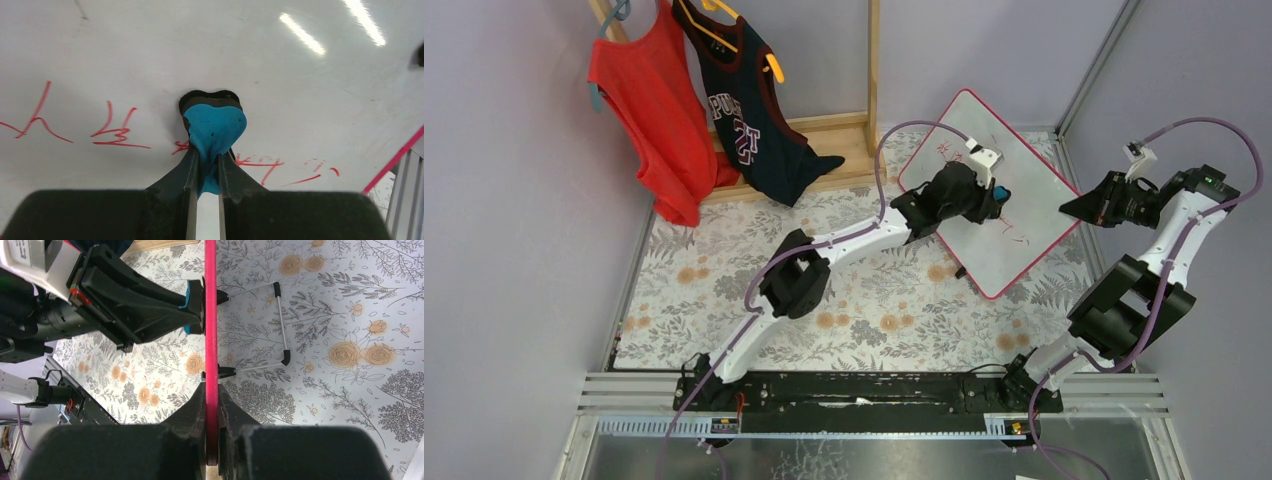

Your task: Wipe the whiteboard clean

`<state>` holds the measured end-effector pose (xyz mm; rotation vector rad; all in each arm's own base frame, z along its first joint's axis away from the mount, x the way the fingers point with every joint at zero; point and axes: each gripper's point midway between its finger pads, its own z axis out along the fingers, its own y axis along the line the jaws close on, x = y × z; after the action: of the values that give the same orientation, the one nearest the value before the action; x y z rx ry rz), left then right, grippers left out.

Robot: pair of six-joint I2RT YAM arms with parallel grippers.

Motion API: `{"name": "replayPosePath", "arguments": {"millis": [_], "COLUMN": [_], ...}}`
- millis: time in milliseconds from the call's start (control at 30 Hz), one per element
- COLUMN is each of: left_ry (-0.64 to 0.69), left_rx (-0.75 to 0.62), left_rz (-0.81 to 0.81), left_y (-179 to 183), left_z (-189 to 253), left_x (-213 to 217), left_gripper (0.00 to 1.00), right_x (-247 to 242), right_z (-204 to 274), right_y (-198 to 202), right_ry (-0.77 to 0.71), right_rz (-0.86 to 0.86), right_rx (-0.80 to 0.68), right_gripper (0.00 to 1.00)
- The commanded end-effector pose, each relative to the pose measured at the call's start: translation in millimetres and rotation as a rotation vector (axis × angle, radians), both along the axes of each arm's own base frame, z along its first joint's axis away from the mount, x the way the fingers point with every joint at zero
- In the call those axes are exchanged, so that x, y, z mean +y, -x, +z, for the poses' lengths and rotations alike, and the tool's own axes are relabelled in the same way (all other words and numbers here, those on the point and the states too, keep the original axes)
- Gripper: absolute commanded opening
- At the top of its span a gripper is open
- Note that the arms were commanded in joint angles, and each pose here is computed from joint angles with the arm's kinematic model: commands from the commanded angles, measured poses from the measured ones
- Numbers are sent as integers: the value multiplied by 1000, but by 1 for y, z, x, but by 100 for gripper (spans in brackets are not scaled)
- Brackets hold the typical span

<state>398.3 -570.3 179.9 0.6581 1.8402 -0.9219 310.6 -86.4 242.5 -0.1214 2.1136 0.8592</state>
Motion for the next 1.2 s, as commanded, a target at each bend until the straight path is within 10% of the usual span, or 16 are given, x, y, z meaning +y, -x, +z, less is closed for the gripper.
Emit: {"name": "replayPosePath", "arguments": {"millis": [0,533,1167], "left_ry": [-66,-26,-159], "left_rx": [36,49,75], "left_rz": [-101,-257,-94], "left_y": [56,138,61], "left_z": [-35,-26,-64], "left_x": [-31,-69,-11], "left_gripper": [0,0,0], "right_x": [3,3,4], "right_z": [10,12,14], "right_y": [0,-2,-1], "right_ry": [56,53,58], "right_rz": [29,29,30], "right_rx": [-45,-47,-50], "right_gripper": [0,0,0]}}
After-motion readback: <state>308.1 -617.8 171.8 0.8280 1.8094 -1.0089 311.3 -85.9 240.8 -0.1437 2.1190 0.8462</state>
